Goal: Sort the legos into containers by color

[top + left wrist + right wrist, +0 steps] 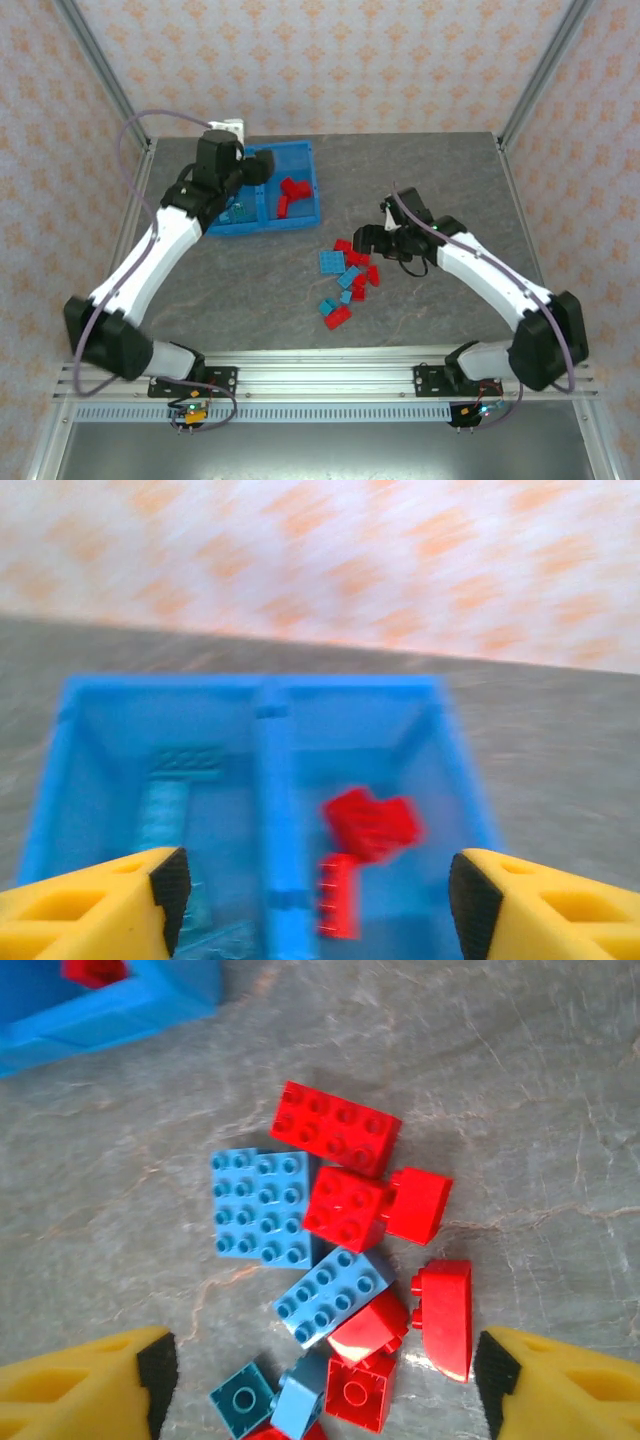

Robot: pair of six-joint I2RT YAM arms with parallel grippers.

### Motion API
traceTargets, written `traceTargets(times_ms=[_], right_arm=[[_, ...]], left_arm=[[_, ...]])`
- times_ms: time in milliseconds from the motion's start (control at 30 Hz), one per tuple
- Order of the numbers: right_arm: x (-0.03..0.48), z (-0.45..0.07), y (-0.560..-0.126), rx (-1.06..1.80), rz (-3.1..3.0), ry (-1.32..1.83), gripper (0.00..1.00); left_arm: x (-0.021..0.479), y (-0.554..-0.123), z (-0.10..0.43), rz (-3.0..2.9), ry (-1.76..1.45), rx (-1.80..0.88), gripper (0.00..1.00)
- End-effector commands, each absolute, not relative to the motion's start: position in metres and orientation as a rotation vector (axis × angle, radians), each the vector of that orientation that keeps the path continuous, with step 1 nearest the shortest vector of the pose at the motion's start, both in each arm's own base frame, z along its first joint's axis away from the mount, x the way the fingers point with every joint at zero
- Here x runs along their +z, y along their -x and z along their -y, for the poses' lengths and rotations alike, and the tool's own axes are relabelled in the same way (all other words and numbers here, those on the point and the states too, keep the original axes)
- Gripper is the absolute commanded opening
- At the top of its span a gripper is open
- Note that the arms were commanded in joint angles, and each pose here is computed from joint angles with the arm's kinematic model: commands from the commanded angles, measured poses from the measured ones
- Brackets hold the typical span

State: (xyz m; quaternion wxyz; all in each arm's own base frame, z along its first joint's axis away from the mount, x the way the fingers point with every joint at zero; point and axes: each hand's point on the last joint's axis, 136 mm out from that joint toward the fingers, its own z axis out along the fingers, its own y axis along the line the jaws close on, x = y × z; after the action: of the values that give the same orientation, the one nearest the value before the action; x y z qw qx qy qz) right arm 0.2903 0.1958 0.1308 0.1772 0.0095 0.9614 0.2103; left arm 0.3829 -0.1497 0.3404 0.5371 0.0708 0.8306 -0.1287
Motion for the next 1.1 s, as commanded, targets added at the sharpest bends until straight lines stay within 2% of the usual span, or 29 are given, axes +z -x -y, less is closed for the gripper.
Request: traceTargets(times_ms=[0, 67, 133, 233, 467, 567, 667, 800, 1067], right_arm=[[0.141, -0.202, -0.312, 0.59, -2.667, -0.063, 0.65], [0.135, -0.208, -0.314, 0.621, -2.677, -0.074, 0.59], [0.12, -0.214, -0.313, 0.627, -2.725, -0.103, 0.57], [0.093, -0.211, -0.31, 0.519, -2.815, -0.13, 0.55], [0.089, -0.216, -0.318, 0.411, -2.829, -0.093, 0.57], [0.086, -0.222, -0.317, 0.402, -2.85, -0.087, 0.47], [0.08, -0.223, -0.314, 0.327, -2.867, -0.075, 0.44], [0.067, -0.215, -0.31, 0.202, -2.903, -0.089, 0.47], [0.054, -0.223, -0.311, 0.174, -2.935, -0.079, 0.49]], left_arm=[[0.317, -0.321, 0.181, -1.981, -0.659, -0.336, 0.92], [0.302, -0.277, 0.197, -1.919, -0.962, -0.408, 0.99], [0.277, -0.23, 0.204, -1.813, -1.298, -0.432, 1.0], [0.24, -0.197, 0.2, -1.676, -1.566, -0.366, 1.0], [0.204, -0.181, 0.214, -1.553, -1.75, -0.442, 1.0], [0.193, -0.181, 0.212, -1.595, -1.8, -0.448, 1.0], [0.185, -0.179, 0.211, -1.602, -1.803, -0.455, 1.0], [0.18, -0.173, 0.209, -1.561, -1.801, -0.444, 1.0], [0.175, -0.17, 0.206, -1.536, -1.81, -0.427, 1.0]])
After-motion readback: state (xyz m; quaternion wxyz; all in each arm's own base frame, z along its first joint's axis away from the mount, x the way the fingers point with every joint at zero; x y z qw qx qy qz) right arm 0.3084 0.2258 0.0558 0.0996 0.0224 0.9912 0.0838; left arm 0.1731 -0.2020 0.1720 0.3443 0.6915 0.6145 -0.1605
